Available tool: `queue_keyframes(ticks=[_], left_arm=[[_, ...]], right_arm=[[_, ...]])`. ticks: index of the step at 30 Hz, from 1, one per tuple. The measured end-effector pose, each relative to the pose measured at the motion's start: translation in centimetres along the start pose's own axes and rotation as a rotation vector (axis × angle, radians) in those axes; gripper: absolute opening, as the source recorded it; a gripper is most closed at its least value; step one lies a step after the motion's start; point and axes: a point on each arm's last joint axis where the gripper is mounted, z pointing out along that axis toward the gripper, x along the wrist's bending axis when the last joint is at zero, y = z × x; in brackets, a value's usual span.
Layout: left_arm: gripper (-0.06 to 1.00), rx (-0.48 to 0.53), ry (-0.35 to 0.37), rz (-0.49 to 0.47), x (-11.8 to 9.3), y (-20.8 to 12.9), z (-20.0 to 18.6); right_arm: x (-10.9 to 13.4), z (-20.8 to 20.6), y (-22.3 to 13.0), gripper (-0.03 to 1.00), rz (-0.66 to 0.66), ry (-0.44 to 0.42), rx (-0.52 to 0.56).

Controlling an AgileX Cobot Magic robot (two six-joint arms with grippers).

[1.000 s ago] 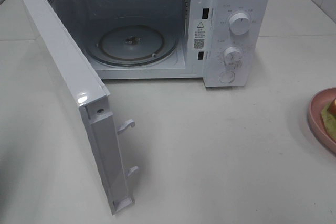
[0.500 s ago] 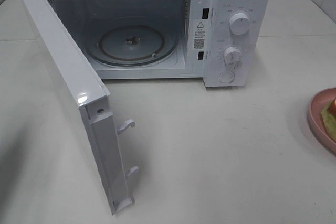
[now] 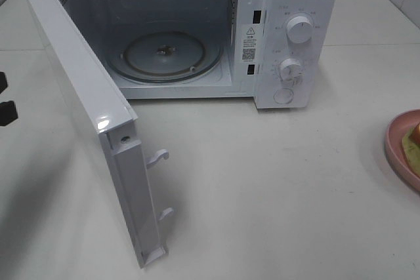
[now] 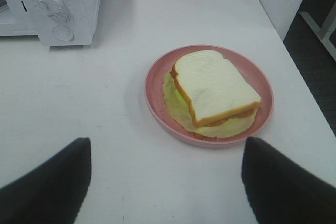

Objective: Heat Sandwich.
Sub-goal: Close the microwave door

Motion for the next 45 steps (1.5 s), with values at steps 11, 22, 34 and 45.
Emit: queue_keyframes(ticks=[11, 22, 34, 45], left_arm=[[0.00, 0.018, -0.140, 0.043, -3.2, -0.4, 2.7], [0.00, 0.020, -0.185, 0.053, -6.4, -0.6, 4.8], [0.00, -0.011, -0.250, 0.050, -10.1, 0.5, 7.5], [0.00, -0.023, -0.273, 0.042, -13.0, 1.7, 10.8]], right_arm=[[0.0, 0.0, 0.0, 0.76, 0.000, 0.000, 0.000], [0.0, 0.0, 0.0, 0.76, 0.000, 0.000, 0.000], [0.0, 0.0, 0.0, 0.76, 0.000, 0.000, 0.000], [0.0, 0.0, 0.0, 0.76, 0.000, 0.000, 0.000]])
